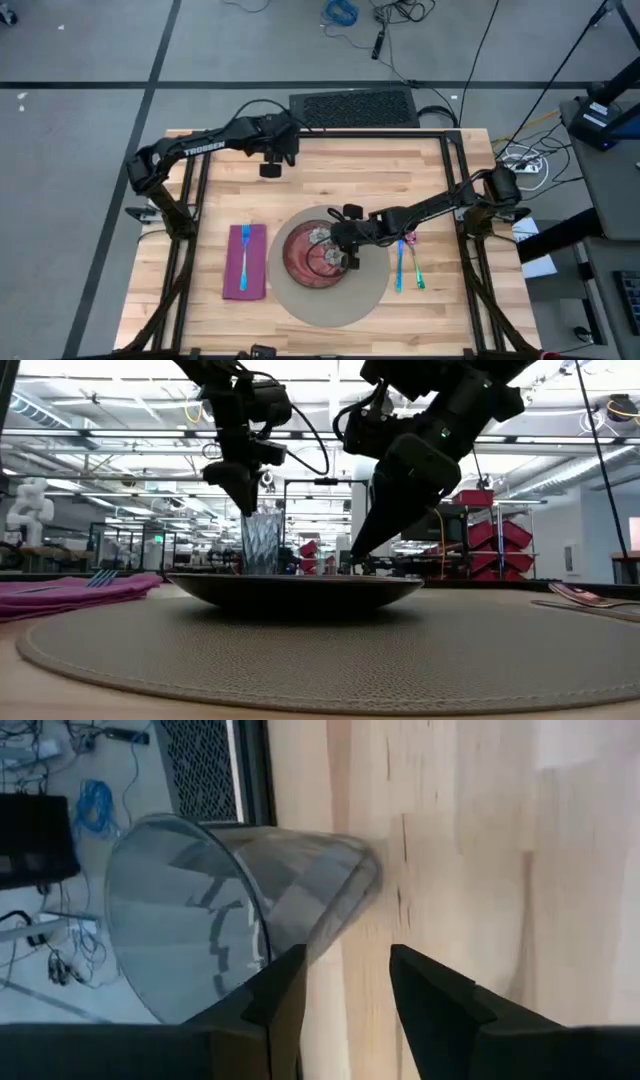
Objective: Set table place
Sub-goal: Move the blue cup to the top right of the table
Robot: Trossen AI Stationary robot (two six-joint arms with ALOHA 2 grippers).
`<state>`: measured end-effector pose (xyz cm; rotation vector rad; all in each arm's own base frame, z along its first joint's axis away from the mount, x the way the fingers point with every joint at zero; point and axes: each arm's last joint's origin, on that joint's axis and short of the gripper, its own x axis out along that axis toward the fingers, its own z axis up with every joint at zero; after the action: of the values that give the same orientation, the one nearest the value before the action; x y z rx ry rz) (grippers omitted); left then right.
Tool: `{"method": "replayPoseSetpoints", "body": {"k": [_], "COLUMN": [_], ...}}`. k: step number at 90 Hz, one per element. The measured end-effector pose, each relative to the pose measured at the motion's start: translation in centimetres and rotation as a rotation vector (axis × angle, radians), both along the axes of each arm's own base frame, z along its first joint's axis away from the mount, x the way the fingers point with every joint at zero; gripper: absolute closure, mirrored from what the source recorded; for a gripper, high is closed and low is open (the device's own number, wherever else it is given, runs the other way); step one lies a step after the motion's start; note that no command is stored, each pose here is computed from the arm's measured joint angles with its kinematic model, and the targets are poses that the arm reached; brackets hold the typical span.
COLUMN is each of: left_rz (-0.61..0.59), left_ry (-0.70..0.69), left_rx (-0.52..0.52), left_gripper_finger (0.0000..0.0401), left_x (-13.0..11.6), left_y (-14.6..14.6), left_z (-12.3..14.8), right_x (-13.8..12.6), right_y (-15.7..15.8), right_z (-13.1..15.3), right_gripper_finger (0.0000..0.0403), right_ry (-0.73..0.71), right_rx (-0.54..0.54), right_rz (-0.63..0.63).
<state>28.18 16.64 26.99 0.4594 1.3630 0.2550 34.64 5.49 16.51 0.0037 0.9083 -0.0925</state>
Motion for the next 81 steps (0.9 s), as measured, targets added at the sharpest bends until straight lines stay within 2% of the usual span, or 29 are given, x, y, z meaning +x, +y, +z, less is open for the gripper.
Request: {"method": "replayPoseSetpoints", "body": {"k": [24, 36, 53, 81], "left_rz": [-0.03, -0.042, -0.008, 0.003], "left_ry": [-0.06, -0.101, -0.103, -0.088], "left_rx": [0.038, 0.046, 0.01, -0.086], "left_gripper_finger": [0.0269, 0.0256, 0.0232, 0.023], "left_x": [0.8, 0.7, -0.4, -0.7], "left_y": [-0.1, 0.6, 2.5, 4.2], "left_z": [2.8, 4.0, 3.7, 2.1], "right_x": [0.0, 0.0, 0.0, 0.0], "right_y": [0.0, 0.0, 0.0, -0.1], "right_z": [0.0, 0.0, 0.0, 0.0], "right_gripper_finger": [0.033, 0.033, 0.033, 0.033], "right_ry": [0.002, 0.002, 0.002, -0.002], "right_rx": [0.0, 0.0, -0.001, -0.005], "right_rz": [0.0, 0.001, 0.001, 0.005]}}
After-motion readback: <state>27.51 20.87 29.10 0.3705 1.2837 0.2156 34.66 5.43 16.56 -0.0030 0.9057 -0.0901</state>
